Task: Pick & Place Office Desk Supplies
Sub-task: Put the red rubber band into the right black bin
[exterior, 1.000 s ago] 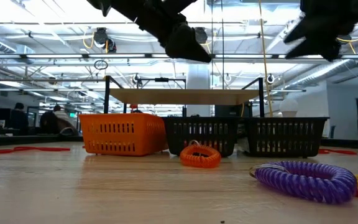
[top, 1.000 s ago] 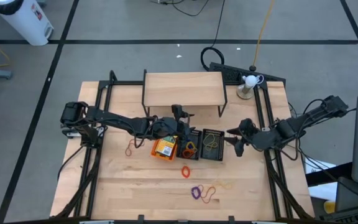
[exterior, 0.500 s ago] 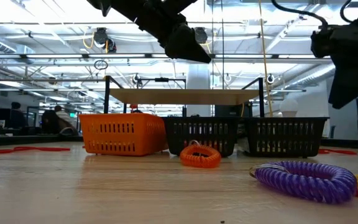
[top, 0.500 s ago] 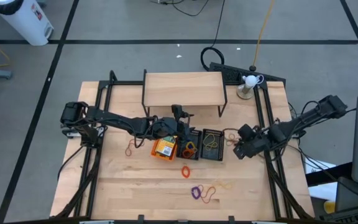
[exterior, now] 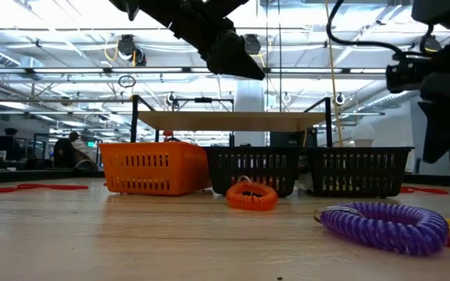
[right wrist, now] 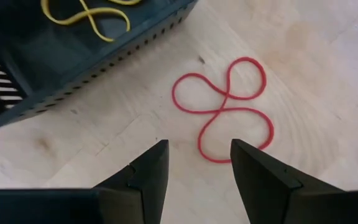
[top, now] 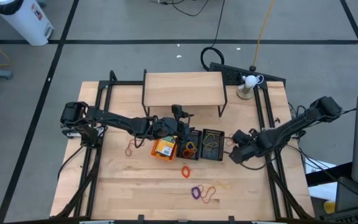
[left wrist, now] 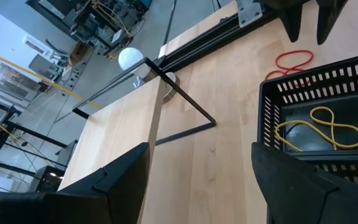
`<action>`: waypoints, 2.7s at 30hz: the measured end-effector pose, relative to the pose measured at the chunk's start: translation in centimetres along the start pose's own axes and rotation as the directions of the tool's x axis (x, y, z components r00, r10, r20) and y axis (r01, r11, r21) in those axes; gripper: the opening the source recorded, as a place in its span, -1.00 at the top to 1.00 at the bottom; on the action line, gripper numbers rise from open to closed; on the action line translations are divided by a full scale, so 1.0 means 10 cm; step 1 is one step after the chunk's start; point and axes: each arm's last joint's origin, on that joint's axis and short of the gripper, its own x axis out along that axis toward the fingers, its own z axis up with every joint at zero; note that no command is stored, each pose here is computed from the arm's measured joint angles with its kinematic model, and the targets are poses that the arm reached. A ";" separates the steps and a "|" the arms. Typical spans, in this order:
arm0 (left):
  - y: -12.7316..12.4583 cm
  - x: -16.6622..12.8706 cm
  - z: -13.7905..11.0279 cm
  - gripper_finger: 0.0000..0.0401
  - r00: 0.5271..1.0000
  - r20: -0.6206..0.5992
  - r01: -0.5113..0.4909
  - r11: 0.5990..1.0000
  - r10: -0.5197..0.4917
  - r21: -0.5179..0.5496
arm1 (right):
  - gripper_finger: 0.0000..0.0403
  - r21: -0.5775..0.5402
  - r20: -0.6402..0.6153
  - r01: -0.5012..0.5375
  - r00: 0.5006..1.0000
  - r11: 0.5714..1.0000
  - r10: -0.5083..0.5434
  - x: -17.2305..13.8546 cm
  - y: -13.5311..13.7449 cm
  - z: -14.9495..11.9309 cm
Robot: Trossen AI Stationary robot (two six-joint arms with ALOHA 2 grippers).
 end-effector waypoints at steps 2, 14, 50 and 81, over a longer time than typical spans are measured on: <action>0.00 0.00 0.00 -0.39 1.000 -0.001 0.000 1.000 0.000 0.000 | 0.20 -0.005 -0.006 0.014 1.000 1.000 -0.014 0.04 0.03 0.00; 0.00 0.00 0.00 -0.39 1.000 -0.002 0.002 1.000 -0.002 0.002 | 0.20 -0.011 -0.051 0.119 0.992 0.993 -0.119 0.27 0.13 -0.04; -0.01 0.00 -0.01 -0.39 1.000 -0.013 0.008 1.000 -0.008 0.009 | 1.00 0.077 0.071 0.242 0.966 0.967 -0.247 0.24 -0.06 0.11; 0.00 0.00 -0.02 -0.39 1.000 -0.017 0.008 1.000 -0.008 0.009 | 1.00 -0.134 0.827 -0.098 0.538 0.986 0.166 -0.81 0.01 0.60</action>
